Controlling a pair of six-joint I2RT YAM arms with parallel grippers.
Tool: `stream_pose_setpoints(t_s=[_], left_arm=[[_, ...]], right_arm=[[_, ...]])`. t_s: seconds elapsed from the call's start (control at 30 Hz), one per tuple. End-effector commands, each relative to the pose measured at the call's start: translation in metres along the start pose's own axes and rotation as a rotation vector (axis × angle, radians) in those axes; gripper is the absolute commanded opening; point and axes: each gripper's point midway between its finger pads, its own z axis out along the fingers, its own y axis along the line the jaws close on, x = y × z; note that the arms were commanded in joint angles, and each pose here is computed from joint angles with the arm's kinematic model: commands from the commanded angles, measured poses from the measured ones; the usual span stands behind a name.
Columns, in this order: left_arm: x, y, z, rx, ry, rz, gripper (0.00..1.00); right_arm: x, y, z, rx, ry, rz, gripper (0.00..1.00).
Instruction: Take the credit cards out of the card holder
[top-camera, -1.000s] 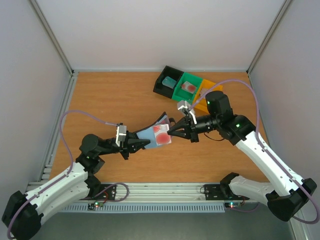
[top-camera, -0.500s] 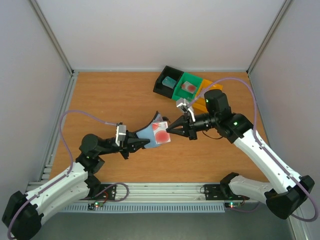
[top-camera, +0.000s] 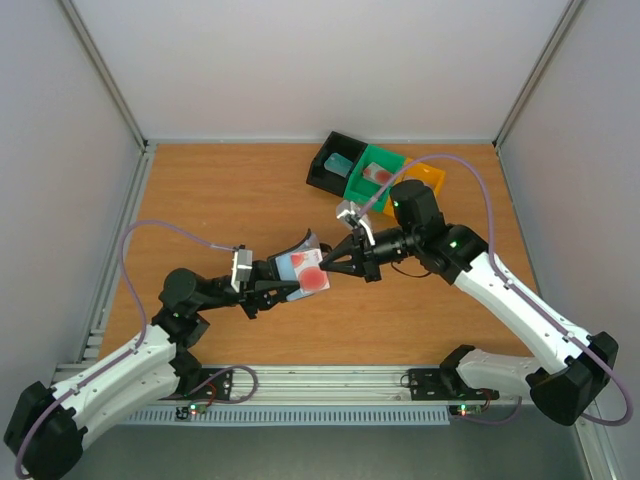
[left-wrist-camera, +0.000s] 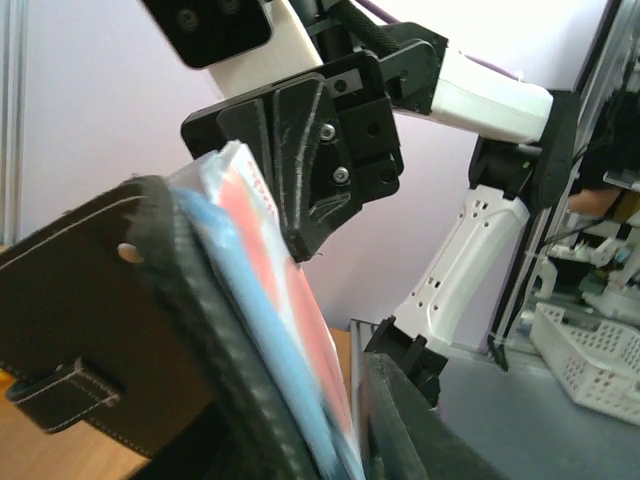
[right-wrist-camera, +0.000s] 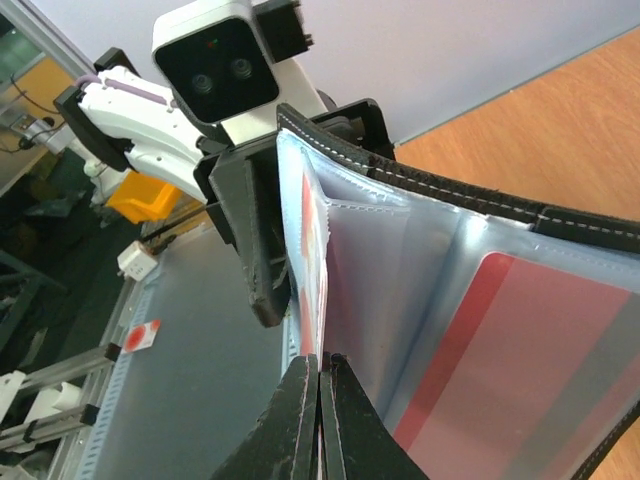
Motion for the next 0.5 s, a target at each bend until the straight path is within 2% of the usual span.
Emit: stream_pose_setpoints(t_s=[0.0,0.03,0.07,0.27,0.4,0.47], left_arm=[[-0.01,-0.006,0.0,0.023,-0.044,0.052,0.17],[-0.01,-0.005,0.0,0.016,-0.043,0.047,0.05],[-0.01,-0.004,0.0,0.009,-0.043,0.041,0.01],[-0.013,-0.002,-0.002,-0.013,-0.057,0.039,0.0],[-0.014,-0.003,-0.003,-0.014,-0.066,0.044,0.0],[-0.016,-0.003,-0.003,-0.012,-0.07,0.054,0.0]], right_arm=[[-0.006,0.002,0.004,-0.015,-0.011,-0.025,0.01],[-0.006,0.004,0.005,-0.022,-0.007,-0.029,0.01],[-0.005,0.006,0.005,-0.029,-0.003,-0.032,0.01],[-0.002,0.012,-0.007,-0.025,-0.017,-0.077,0.02],[-0.003,0.018,-0.009,-0.094,-0.015,-0.039,0.17],[-0.003,0.018,-0.007,-0.114,-0.013,-0.024,0.2]])
